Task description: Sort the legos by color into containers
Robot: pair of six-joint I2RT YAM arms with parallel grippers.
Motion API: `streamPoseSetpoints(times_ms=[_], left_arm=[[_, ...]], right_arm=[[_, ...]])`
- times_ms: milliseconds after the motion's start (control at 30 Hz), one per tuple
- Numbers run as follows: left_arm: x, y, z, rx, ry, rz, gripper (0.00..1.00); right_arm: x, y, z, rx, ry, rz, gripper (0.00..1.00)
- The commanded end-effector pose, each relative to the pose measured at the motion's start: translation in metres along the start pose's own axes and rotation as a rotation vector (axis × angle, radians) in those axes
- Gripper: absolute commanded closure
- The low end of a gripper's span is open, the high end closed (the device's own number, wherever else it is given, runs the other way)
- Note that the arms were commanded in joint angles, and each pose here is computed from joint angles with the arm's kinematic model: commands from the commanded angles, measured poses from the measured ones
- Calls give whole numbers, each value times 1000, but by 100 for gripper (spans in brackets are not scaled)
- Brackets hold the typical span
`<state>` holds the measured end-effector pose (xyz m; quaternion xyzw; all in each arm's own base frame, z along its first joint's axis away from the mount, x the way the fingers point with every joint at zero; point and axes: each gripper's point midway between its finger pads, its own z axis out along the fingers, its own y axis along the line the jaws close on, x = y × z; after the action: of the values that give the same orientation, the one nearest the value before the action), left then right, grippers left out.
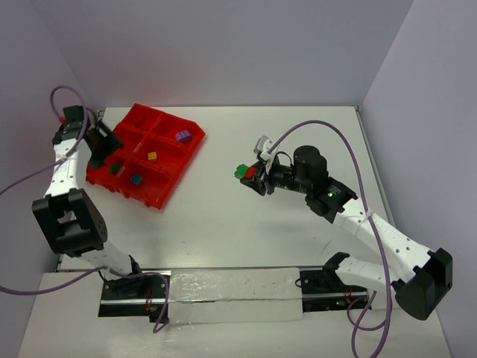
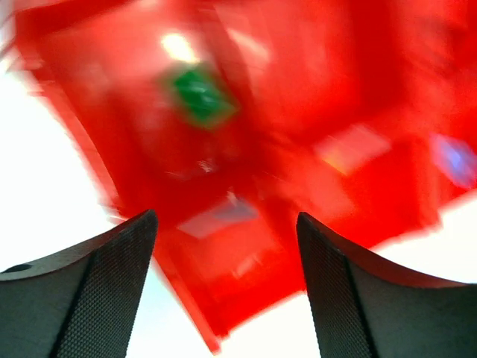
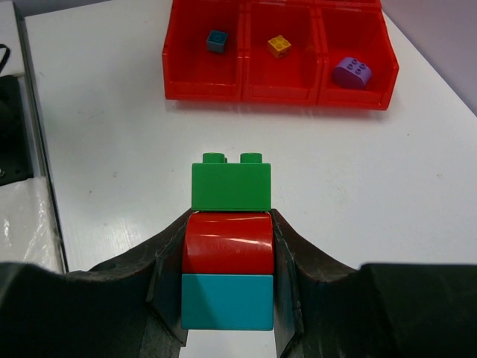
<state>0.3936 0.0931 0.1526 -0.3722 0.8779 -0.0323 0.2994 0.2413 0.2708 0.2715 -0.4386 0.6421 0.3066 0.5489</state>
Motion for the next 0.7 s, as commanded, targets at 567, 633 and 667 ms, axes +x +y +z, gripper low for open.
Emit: streamPoseSetpoints(times_ms=[567, 633, 667], left_arm=[[179, -203, -284, 1510, 386, 880, 20], [179, -201, -289, 1524, 387, 880, 20], [181, -200, -292, 1538, 392, 881, 20]], right_arm=[[-65, 74, -26, -582, -30, 113, 100], [-73, 71, -22, -596, -5, 178, 100], [-77, 69, -20, -610, 10, 220, 100]])
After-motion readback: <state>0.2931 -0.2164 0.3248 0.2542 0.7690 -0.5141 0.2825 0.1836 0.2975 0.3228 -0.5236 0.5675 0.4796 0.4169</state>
